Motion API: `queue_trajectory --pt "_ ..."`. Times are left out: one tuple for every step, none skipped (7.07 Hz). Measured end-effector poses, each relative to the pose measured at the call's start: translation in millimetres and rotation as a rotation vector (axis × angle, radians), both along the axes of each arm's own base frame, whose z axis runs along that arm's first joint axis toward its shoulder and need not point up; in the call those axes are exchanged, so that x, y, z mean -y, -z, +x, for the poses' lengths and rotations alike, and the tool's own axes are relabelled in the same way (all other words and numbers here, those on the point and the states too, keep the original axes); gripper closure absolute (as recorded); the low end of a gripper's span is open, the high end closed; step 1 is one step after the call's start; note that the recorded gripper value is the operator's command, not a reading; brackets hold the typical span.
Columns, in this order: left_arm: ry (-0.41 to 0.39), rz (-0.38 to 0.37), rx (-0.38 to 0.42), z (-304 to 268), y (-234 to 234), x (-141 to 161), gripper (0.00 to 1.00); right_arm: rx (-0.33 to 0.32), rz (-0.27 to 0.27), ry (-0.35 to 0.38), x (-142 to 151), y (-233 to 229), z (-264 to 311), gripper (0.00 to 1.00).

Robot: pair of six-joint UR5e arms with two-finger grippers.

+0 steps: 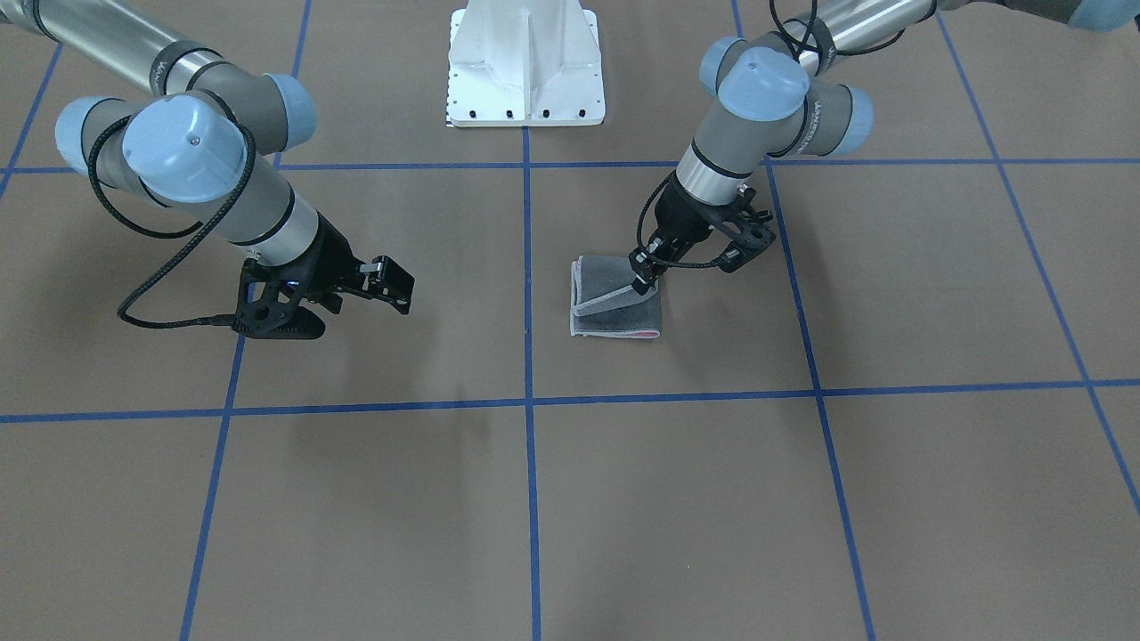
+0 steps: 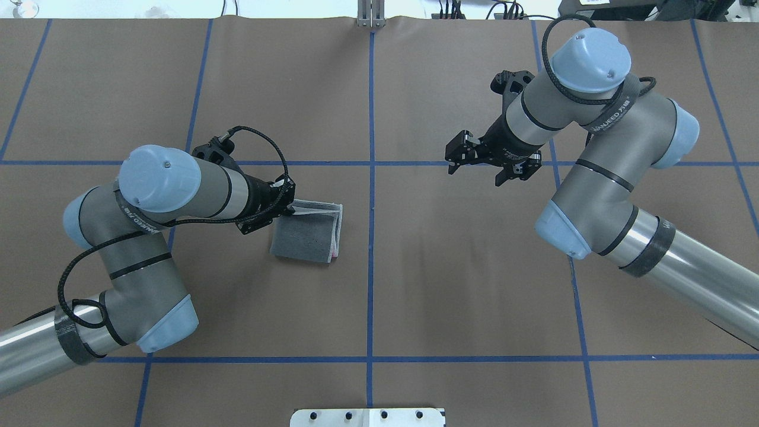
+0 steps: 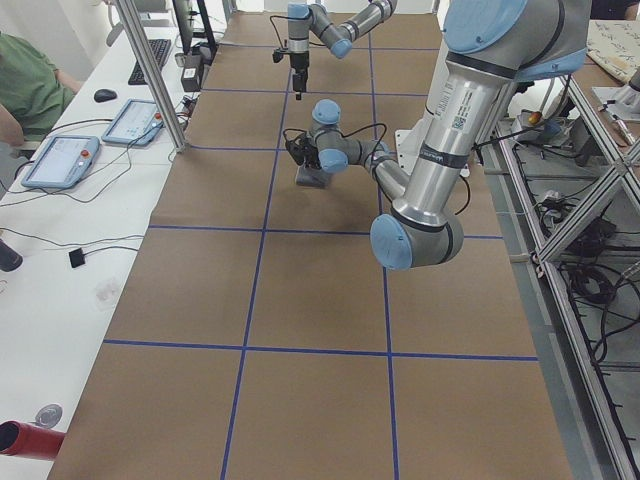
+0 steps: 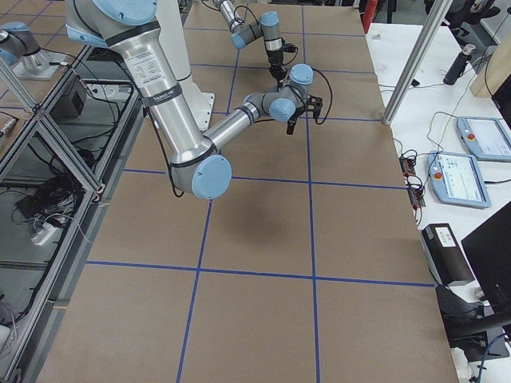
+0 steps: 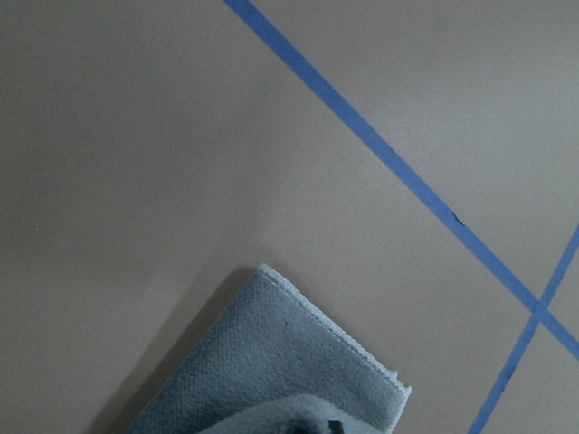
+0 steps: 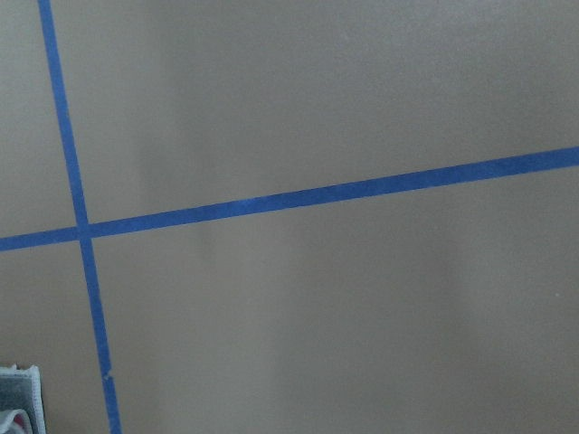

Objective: Fold towel twice with both arms
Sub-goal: 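Lower the folded end onto the towel and open the left gripper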

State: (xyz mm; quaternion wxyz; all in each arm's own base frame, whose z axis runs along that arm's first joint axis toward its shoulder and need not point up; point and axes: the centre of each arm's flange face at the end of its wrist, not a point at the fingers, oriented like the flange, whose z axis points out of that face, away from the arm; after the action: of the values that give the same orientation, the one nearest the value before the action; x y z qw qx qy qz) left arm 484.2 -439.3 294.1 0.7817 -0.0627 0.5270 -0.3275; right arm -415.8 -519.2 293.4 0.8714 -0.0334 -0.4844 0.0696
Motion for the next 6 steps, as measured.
queue_trajectory --pt "0.001 -0.004 0.006 0.8 -3.2 0.9 1.00 -0.002 0.002 -0.002 0.4 -0.1 0.0 0.00" --pt "0.001 -0.007 0.011 2.1 -5.7 1.9 0.01 -0.004 0.001 -0.003 0.7 -0.6 -0.2 0.00" --pt "0.005 -0.011 0.014 3.2 -7.2 3.7 0.00 -0.005 0.000 -0.004 1.0 -1.2 -0.4 0.00" --pt "0.013 -0.018 0.015 2.9 -7.2 6.8 0.00 -0.006 0.000 -0.004 1.2 -1.7 -0.6 0.00" --pt "0.028 -0.023 0.013 -2.1 -6.1 13.9 0.00 -0.005 0.000 -0.003 1.1 -1.4 -0.9 0.00" --pt "0.045 -0.026 0.014 -9.6 -6.0 22.8 0.00 -0.004 0.001 -0.003 1.0 -0.5 -1.0 0.00"
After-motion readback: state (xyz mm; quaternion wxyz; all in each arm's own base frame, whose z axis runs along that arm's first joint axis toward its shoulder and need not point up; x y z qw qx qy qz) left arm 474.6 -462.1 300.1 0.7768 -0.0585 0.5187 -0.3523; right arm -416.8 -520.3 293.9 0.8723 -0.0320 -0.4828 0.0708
